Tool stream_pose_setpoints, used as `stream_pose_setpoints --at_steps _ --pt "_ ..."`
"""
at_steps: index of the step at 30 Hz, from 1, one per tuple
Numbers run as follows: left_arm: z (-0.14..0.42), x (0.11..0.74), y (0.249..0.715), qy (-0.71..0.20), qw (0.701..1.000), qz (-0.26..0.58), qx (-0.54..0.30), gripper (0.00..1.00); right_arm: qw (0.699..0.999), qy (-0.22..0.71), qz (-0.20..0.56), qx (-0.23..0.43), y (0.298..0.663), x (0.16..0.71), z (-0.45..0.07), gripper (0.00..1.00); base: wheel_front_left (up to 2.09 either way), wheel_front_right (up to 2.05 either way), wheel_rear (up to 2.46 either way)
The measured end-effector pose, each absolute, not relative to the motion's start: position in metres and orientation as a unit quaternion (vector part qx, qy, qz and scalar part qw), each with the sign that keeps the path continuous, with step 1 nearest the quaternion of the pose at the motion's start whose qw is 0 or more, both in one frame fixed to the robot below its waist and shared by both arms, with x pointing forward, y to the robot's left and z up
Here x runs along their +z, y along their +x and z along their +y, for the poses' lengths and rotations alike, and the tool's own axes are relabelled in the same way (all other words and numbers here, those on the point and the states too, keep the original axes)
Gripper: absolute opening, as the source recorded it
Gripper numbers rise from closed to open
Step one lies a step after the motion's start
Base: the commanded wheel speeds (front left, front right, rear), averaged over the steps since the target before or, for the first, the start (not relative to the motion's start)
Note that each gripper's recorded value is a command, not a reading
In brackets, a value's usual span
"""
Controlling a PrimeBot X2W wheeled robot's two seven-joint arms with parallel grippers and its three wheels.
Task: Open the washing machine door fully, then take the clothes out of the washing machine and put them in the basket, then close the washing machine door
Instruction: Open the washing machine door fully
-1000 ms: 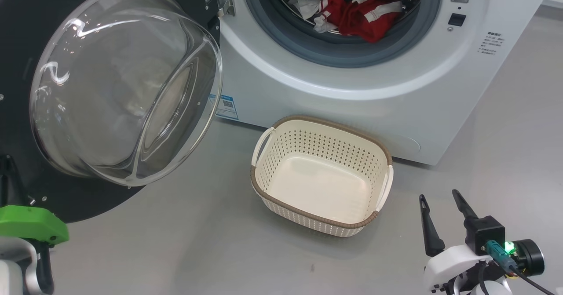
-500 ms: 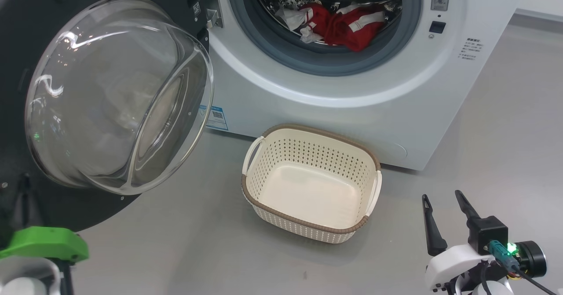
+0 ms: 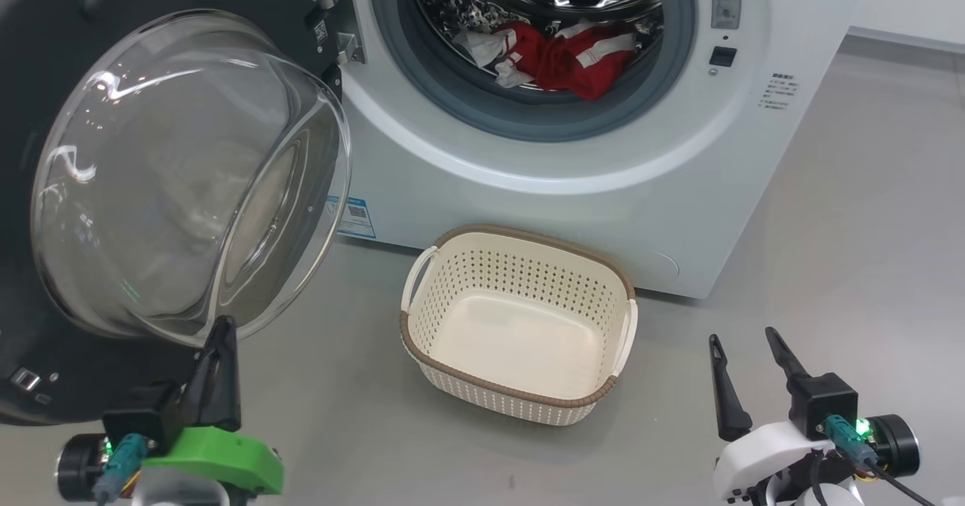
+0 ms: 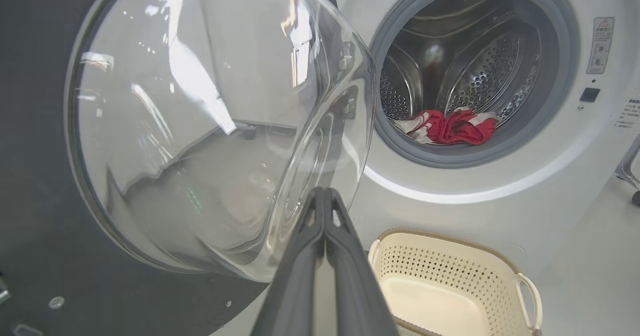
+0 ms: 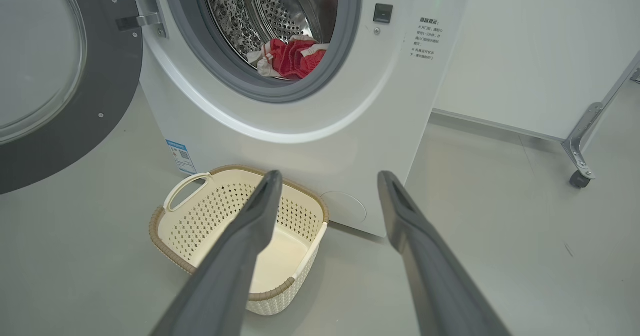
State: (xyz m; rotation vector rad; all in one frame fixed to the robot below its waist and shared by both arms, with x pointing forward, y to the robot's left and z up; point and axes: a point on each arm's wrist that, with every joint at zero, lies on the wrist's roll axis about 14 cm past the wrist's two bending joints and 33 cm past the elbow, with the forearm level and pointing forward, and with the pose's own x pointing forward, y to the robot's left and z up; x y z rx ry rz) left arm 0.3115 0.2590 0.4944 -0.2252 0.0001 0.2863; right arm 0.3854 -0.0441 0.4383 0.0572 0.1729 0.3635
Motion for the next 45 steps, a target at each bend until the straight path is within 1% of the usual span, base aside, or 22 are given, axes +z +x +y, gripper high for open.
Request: stream_pose_setpoints --at_steps 8,10,11,12,13,14,15,24,34,45 --pt "0.226 0.501 0.327 -0.116 0.989 -0.001 0.088 0.01 0.981 0.033 0.084 0.169 0.38 0.44 -0.05 1.0 0.0 0.0 0.0" --pt "0.215 0.498 0.329 -0.119 0.99 0.007 0.072 0.18 0.983 0.034 0.084 0.162 0.379 0.44 -0.055 1.0 0.0 0.0 0.0" --pt "0.21 0.496 0.329 -0.121 0.99 0.01 0.066 0.33 0.983 0.034 0.083 0.158 0.379 0.441 -0.058 1.0 0.0 0.0 0.0" --pt "0.206 0.494 0.33 -0.123 0.99 0.015 0.06 0.45 0.984 0.034 0.083 0.154 0.378 0.441 -0.061 1.0 0.0 0.0 0.0" --pt "0.202 0.493 0.331 -0.124 0.991 0.017 0.055 0.73 0.985 0.034 0.082 0.149 0.378 0.441 -0.064 1.0 0.0 0.0 0.0" --pt "0.199 0.493 0.332 -0.124 0.991 0.018 0.05 0.9 0.985 0.035 0.081 0.145 0.377 0.442 -0.067 1.0 0.0 0.0 0.0" --pt "0.196 0.494 0.334 -0.124 0.991 0.017 0.045 1.0 0.986 0.035 0.08 0.14 0.377 0.442 -0.07 1.0 0.0 0.0 0.0" --pt "0.172 0.494 0.346 -0.124 0.992 0.021 0.015 1.0 0.992 0.041 0.068 0.099 0.369 0.449 -0.095 1.0 0.0 0.0 0.0" --pt "0.155 0.479 0.349 -0.118 0.992 0.052 -0.004 1.0 0.996 0.046 0.054 0.046 0.36 0.457 -0.129 1.0 0.0 0.0 0.0" --pt "0.145 0.478 0.345 -0.111 0.992 0.06 -0.018 1.0 0.997 0.052 0.048 0.016 0.343 0.459 -0.148 1.0 0.0 0.0 0.0"
